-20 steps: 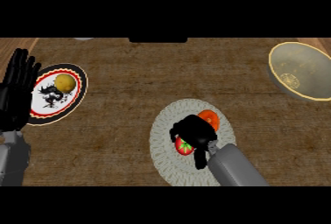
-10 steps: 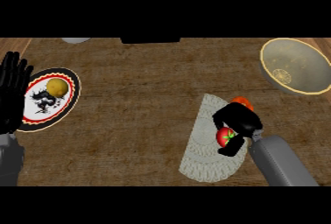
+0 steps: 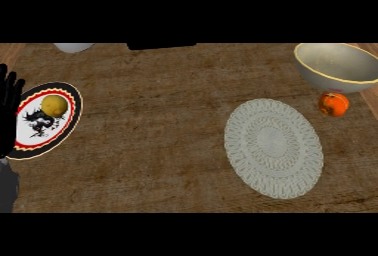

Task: Pick the tomato from the placemat and place it in the bowl

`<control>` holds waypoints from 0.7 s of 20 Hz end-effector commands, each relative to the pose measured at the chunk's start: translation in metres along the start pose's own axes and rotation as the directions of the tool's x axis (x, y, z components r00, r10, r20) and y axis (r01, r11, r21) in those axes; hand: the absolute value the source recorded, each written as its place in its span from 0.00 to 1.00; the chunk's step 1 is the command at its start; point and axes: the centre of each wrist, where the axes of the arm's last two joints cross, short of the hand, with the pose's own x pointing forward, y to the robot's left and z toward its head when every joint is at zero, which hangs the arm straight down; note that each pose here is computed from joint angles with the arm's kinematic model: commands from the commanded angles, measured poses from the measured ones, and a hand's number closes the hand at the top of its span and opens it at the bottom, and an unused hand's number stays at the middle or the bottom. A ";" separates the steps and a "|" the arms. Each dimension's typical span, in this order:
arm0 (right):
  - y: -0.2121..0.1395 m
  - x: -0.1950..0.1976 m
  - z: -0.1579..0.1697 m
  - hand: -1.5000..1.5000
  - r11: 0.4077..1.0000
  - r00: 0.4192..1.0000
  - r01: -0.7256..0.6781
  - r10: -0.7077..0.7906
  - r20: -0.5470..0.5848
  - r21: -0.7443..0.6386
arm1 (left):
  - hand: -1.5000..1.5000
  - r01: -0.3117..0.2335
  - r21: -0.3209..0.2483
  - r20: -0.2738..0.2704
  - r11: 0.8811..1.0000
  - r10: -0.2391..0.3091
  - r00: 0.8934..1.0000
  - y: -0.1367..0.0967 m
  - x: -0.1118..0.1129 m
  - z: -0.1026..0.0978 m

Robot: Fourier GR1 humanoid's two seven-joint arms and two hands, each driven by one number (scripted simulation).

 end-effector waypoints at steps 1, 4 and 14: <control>-0.052 -0.073 0.054 1.00 0.989 0.991 0.023 -0.041 -0.125 -0.148 | 0.50 -0.006 -0.013 0.026 1.000 0.006 1.000 -0.001 0.008 -0.003; -0.081 -0.100 0.080 1.00 0.967 0.986 0.076 -0.109 -0.125 -0.245 | 0.50 -0.024 -0.046 0.027 0.999 0.026 0.999 -0.014 0.005 -0.004; -0.130 -0.143 0.144 1.00 0.840 0.948 0.311 -0.246 0.200 -0.444 | 0.50 -0.022 -0.101 0.015 0.995 0.023 1.000 -0.026 -0.001 -0.001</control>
